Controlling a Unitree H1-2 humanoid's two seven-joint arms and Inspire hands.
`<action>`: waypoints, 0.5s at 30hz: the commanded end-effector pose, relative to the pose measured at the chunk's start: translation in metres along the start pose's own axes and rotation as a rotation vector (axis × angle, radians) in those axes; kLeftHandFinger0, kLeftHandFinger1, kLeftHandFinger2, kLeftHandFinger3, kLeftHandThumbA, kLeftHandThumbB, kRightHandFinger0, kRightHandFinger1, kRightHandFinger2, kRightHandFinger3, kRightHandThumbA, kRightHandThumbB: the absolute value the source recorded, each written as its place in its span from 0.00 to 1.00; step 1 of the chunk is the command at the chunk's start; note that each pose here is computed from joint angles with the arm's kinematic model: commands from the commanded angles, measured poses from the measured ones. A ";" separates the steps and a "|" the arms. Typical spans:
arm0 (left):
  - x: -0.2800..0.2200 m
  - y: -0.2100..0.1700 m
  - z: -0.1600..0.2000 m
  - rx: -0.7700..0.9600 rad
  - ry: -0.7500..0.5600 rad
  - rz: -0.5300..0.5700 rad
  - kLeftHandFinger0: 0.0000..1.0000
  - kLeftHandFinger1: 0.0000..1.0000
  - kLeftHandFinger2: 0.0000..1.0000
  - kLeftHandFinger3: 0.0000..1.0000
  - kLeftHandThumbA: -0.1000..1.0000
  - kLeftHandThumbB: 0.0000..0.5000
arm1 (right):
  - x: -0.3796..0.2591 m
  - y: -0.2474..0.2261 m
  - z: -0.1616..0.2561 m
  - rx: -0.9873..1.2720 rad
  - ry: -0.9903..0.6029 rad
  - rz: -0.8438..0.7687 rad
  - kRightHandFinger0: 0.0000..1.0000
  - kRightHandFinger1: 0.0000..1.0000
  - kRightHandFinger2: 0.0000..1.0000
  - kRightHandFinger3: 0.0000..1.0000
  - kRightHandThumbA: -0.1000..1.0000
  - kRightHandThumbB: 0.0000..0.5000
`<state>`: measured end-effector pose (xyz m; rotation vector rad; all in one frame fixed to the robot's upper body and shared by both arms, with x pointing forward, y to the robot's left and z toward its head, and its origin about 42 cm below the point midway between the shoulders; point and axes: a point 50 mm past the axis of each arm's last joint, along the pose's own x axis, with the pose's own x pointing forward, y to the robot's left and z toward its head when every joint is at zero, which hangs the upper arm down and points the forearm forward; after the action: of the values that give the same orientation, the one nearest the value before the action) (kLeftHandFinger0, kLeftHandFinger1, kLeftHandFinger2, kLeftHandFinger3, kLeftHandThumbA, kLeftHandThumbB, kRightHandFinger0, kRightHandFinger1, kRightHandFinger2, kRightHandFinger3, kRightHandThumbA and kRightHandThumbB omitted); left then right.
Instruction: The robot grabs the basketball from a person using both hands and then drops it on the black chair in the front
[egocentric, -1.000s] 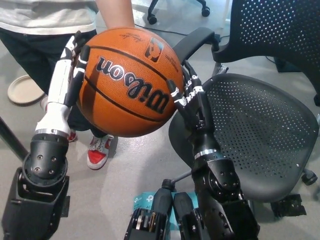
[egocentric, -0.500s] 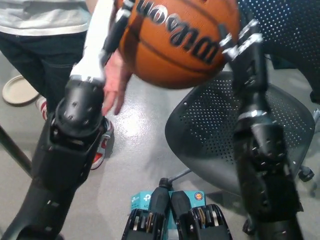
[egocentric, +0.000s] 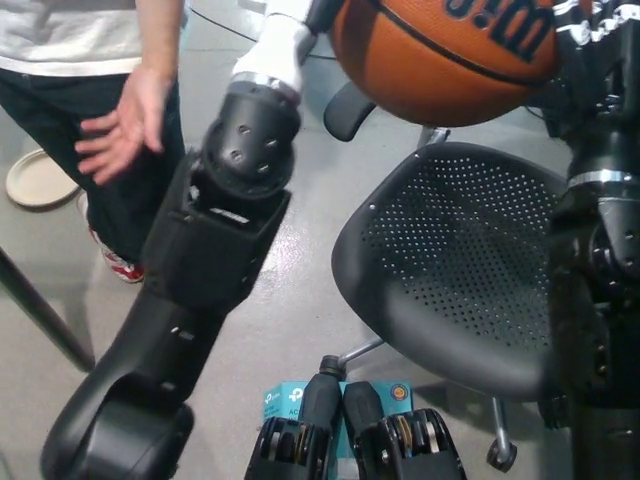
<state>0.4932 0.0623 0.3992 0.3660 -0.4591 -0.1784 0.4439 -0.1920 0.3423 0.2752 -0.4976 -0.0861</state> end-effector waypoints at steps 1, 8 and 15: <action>0.015 -0.076 0.060 -0.120 -0.190 -0.271 1.00 1.00 1.00 1.00 1.00 0.37 | 0.028 0.053 0.028 0.078 -0.040 0.262 1.00 1.00 1.00 1.00 1.00 0.47; 0.035 -0.108 0.024 -0.147 -0.070 -0.311 1.00 1.00 1.00 1.00 1.00 0.45 | 0.044 0.022 -0.007 0.046 0.076 0.168 1.00 1.00 1.00 1.00 1.00 0.47; 0.042 -0.135 0.006 -0.121 0.062 -0.351 1.00 1.00 1.00 1.00 1.00 0.54 | 0.050 -0.007 -0.037 0.133 0.169 0.119 1.00 1.00 1.00 1.00 1.00 0.47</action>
<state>0.5384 0.0298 0.2805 0.4006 -0.0226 -0.2574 0.4836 -0.2326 0.2809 0.2465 -0.2238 -0.1695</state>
